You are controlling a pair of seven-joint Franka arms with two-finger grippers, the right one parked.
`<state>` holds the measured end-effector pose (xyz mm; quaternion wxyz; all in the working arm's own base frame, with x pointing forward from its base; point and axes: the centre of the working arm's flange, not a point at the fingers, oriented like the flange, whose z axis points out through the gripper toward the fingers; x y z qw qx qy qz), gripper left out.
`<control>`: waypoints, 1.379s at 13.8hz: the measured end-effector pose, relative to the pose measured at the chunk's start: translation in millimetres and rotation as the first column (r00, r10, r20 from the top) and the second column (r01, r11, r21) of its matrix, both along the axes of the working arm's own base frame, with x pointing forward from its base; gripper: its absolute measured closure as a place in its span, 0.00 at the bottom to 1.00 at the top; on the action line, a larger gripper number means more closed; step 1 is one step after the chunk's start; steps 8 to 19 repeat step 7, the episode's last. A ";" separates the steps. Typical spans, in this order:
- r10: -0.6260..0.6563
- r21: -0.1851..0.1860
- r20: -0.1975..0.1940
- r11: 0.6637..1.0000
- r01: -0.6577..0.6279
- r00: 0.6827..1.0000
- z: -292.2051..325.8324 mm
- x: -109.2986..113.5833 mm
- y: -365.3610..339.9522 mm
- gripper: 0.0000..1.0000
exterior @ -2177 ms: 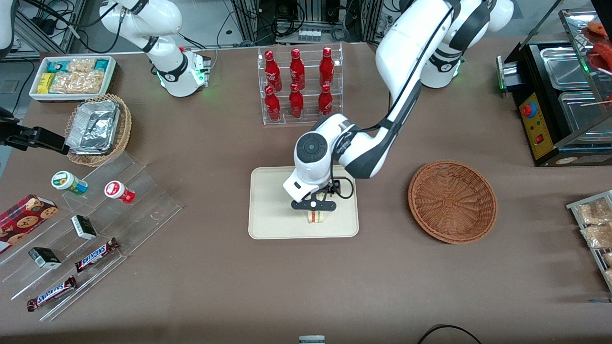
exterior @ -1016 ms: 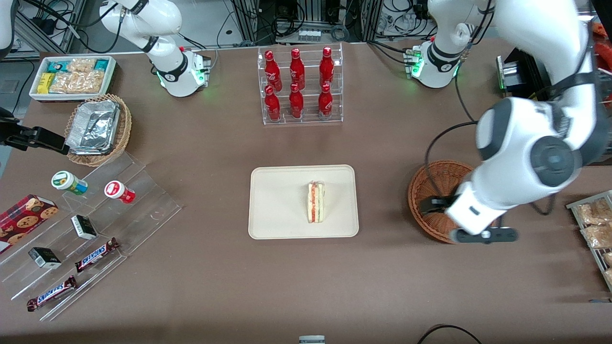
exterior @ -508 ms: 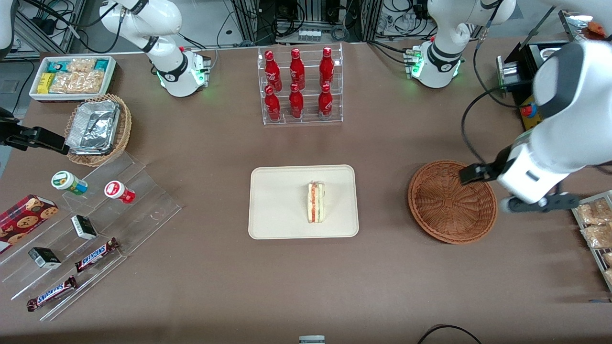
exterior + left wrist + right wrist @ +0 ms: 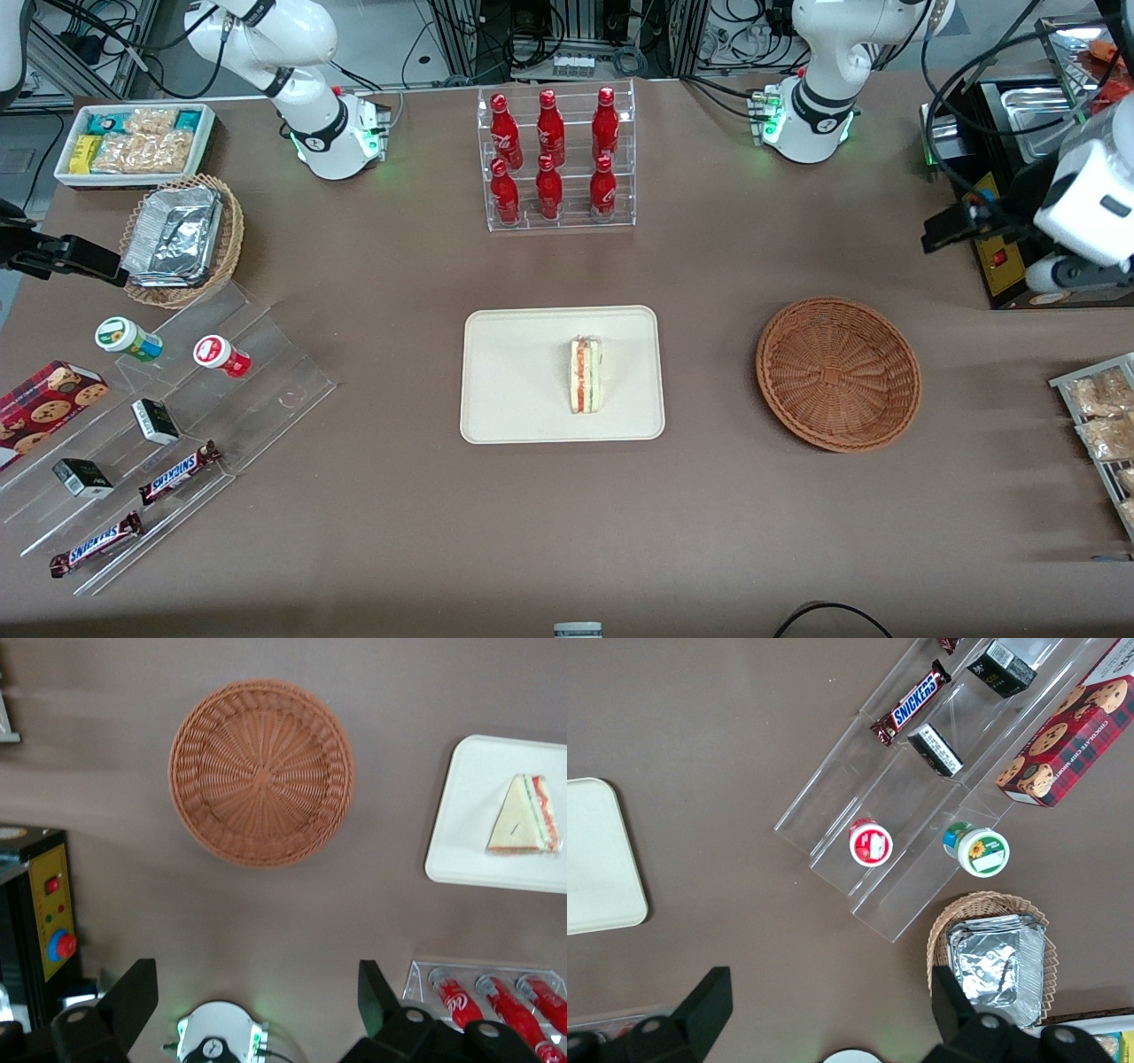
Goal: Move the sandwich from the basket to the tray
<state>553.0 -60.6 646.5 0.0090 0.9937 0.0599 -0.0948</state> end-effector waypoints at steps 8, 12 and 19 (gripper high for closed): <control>-0.053 0.149 -0.009 0.987 0.054 0.999 -37.2 -3.2 -7.8 0.00; -0.053 0.149 -0.009 0.987 0.054 0.999 -37.2 -3.2 -7.8 0.00; -0.053 0.149 -0.009 0.987 0.054 0.999 -37.2 -3.2 -7.8 0.00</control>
